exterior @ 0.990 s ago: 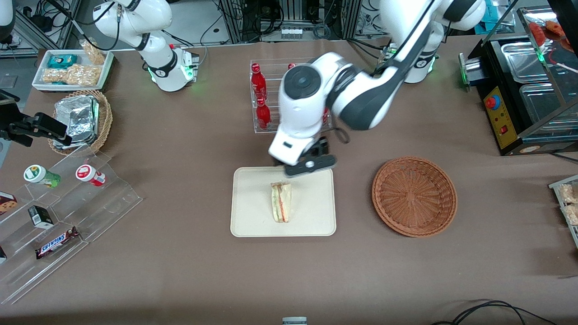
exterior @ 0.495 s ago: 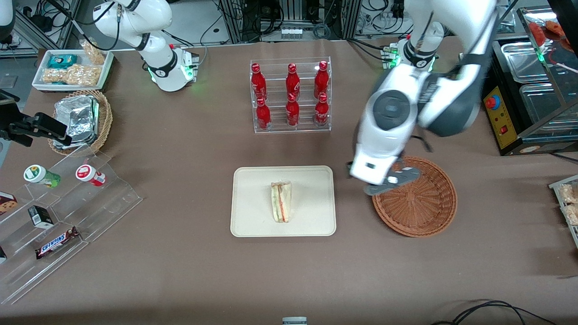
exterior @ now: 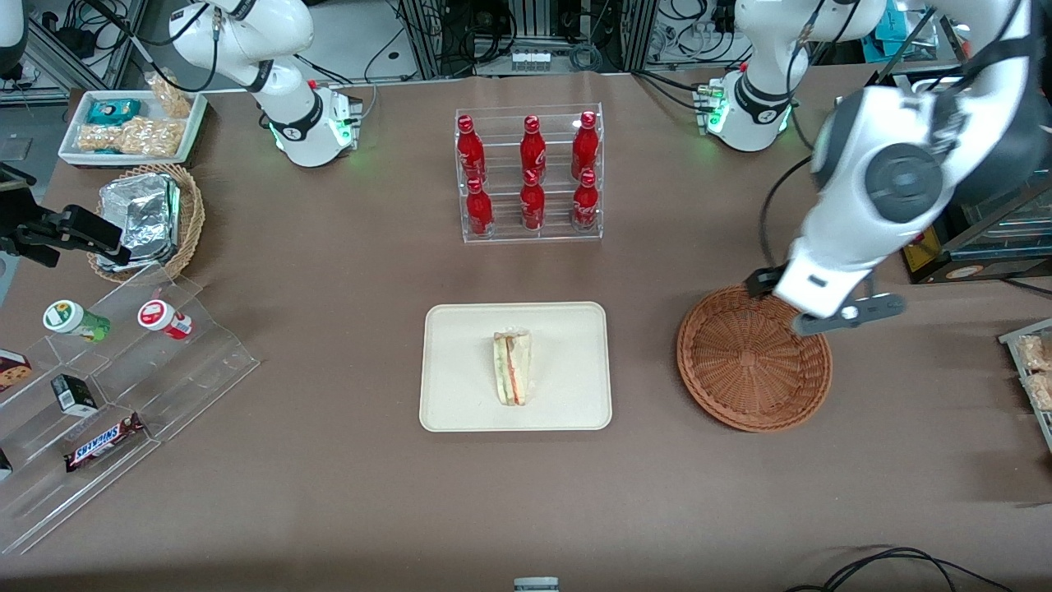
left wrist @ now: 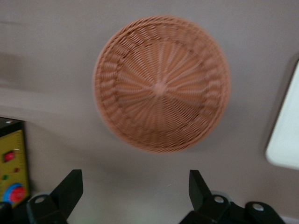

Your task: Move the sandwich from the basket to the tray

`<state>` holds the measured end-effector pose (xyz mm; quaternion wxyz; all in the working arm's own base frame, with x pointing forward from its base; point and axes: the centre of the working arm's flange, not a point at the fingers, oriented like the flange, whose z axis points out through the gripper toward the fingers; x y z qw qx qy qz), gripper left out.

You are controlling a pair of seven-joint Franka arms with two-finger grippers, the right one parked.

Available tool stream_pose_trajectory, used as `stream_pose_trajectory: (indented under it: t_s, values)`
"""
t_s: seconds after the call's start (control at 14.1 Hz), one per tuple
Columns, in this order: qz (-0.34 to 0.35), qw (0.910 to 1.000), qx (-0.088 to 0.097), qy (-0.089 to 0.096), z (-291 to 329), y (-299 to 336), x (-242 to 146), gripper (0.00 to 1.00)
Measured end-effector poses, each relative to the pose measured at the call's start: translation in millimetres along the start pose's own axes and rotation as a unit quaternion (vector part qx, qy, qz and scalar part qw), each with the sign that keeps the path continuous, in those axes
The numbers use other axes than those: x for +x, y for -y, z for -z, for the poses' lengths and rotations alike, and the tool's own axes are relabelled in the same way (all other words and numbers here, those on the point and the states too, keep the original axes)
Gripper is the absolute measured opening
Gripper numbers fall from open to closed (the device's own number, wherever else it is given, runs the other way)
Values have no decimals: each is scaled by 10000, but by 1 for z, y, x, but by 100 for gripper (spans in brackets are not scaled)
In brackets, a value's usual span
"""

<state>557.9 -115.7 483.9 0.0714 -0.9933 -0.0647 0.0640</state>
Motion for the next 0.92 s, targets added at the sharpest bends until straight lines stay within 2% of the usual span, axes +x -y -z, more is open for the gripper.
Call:
stream_pose_trajectory:
  t_s: [0.14,0.35,0.49,0.71,0.92]
  values:
    - [-237,9997,-31,56,8,35,-2,100]
    - [-477,9987,-176,-29,23,51,-6,100]
    - [-706,9969,-316,-160,38,56,-11,100]
    - [-896,9926,-672,-462,69,96,-10,100]
    - [-742,9921,-735,-696,88,137,-6,100]
